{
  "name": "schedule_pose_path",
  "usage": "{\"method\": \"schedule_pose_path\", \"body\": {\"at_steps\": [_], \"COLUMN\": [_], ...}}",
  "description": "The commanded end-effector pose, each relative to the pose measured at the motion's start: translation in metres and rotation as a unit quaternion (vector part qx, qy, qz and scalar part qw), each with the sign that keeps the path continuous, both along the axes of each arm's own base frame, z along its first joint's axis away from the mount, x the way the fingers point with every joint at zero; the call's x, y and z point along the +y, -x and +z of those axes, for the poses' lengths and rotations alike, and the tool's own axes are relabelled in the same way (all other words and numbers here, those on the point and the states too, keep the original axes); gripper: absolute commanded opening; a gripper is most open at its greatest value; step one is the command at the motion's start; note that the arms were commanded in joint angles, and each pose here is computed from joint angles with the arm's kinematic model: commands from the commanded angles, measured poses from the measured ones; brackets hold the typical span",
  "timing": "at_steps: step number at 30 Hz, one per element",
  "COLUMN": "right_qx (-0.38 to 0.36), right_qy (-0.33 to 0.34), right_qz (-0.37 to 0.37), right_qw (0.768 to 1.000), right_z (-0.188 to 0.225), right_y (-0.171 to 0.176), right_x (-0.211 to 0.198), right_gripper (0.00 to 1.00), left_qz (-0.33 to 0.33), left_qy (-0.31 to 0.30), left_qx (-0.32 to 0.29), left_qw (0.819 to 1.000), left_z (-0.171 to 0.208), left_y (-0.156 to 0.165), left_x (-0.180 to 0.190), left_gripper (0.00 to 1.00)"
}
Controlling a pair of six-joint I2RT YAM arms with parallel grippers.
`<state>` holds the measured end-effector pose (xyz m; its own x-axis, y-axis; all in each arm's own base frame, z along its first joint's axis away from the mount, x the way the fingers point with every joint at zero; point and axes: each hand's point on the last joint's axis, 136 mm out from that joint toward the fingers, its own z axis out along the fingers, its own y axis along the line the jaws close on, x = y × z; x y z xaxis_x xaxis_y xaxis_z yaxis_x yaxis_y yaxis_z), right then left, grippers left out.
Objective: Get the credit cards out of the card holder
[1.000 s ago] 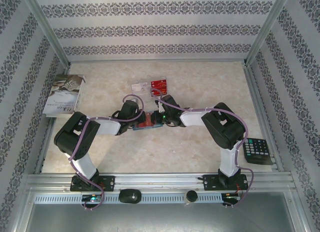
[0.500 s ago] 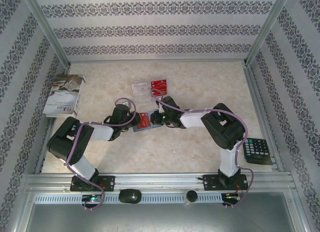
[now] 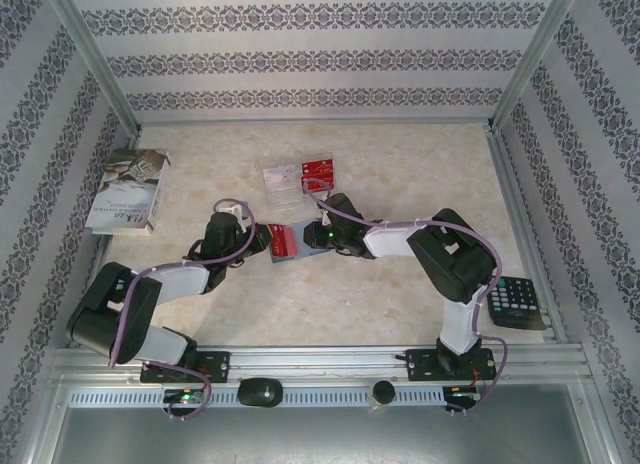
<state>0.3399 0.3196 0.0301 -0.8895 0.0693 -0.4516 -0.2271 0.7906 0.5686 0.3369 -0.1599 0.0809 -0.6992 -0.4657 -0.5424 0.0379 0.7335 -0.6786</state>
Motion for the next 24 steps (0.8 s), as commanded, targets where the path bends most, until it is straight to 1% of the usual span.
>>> {"method": "schedule_pose_path", "body": {"at_steps": [1, 5, 8, 10, 12, 14, 16, 18, 24], "right_qx": [-0.039, -0.085, -0.121, -0.131, -0.131, -0.132, -0.137, -0.146, -0.147], "right_qy": [0.02, 0.002, -0.024, -0.066, -0.121, -0.17, -0.21, -0.232, -0.26], "right_qz": [0.005, 0.028, 0.078, 0.133, 0.189, 0.22, 0.226, 0.225, 0.247], "right_qw": [0.999, 0.996, 0.989, 0.98, 0.966, 0.951, 0.941, 0.935, 0.922], "right_z": [0.021, 0.057, 0.087, 0.106, 0.122, 0.137, 0.15, 0.16, 0.177], "right_y": [-0.003, -0.003, 0.005, 0.014, 0.025, 0.033, 0.034, 0.033, 0.033], "right_x": [-0.011, -0.006, 0.001, 0.01, 0.02, 0.024, 0.024, 0.022, 0.03], "right_gripper": [0.25, 0.29, 0.33, 0.35, 0.35, 0.35, 0.37, 0.39, 0.4], "left_qz": [-0.016, -0.025, -0.038, -0.051, -0.061, -0.068, -0.074, -0.077, -0.108], "left_qy": [0.012, 0.032, 0.063, 0.087, 0.108, 0.133, 0.154, 0.166, 0.191], "left_qx": [-0.038, -0.064, -0.099, -0.131, -0.158, -0.191, -0.217, -0.234, -0.276], "left_qw": [0.999, 0.997, 0.992, 0.986, 0.98, 0.97, 0.961, 0.955, 0.936], "left_z": [0.019, 0.036, 0.058, 0.077, 0.094, 0.114, 0.129, 0.139, 0.162], "left_y": [-0.001, 0.0, 0.0, 0.001, 0.002, 0.004, 0.006, 0.009, 0.02], "left_x": [-0.001, -0.002, -0.004, -0.007, -0.009, -0.01, -0.008, -0.007, -0.012], "left_gripper": [0.0, 0.0, 0.0, 0.0, 0.0, 0.0, 0.0, 0.0, 0.0]}}
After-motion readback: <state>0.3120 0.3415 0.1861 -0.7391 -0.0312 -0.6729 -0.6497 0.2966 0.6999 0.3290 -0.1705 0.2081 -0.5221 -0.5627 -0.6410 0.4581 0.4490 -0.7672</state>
